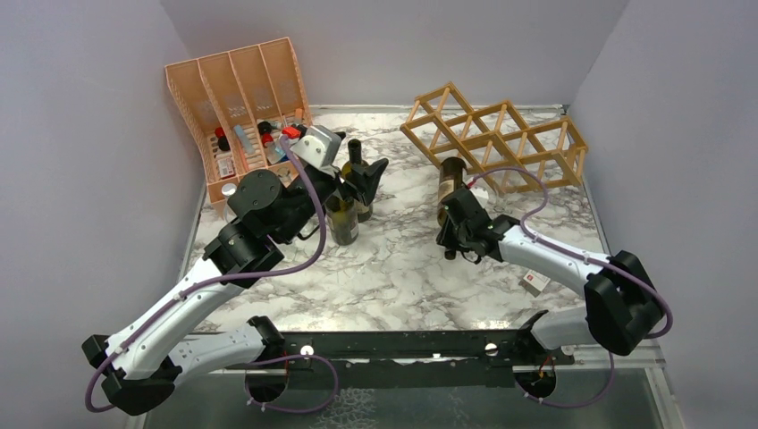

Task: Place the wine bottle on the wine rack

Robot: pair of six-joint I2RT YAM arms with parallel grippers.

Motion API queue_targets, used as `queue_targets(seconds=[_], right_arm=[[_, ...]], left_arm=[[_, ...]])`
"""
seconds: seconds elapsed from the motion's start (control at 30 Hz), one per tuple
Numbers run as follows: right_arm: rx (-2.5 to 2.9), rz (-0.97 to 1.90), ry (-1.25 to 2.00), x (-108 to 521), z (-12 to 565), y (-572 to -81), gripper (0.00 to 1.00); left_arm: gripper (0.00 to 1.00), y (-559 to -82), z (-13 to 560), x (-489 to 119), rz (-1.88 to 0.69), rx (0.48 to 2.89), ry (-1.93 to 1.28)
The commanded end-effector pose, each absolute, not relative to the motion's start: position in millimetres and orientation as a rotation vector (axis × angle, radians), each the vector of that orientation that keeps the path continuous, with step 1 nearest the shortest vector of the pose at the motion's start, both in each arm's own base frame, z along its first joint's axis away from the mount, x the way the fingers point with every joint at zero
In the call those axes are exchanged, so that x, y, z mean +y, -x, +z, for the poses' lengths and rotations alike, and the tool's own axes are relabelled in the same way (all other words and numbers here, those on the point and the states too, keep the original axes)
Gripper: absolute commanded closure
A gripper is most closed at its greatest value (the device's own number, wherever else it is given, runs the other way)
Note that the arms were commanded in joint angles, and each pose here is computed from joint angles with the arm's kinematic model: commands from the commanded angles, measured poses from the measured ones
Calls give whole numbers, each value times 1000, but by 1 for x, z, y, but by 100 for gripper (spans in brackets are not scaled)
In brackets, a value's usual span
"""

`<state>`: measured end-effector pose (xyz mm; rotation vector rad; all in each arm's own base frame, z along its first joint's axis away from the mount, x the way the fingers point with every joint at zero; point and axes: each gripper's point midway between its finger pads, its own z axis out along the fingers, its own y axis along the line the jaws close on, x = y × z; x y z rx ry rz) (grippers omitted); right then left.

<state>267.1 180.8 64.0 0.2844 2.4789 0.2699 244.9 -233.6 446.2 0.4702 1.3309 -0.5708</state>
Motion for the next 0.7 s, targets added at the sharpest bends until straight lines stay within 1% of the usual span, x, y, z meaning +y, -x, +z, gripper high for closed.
queue_targets(seconds=[0.0,0.1,0.33,0.57,0.67], right_arm=[[2283,406,-374,203,112,-311,99],[2261,381,-422,200,115,-317,99],[2254,257,-530,194,102,-335,99],[2236,54,-659,180,83,-354,99],[2243,12,-692,180,74,-358,99]], left_arm=[[1,-245,459,-223,-544,1290,-432],[1,-243,467,-224,-565,1267,-427],[1,-240,468,-234,-613,1256,-453],[1,-248,470,-244,-585,1265,-495],[1,-254,467,-251,-570,1277,-514]])
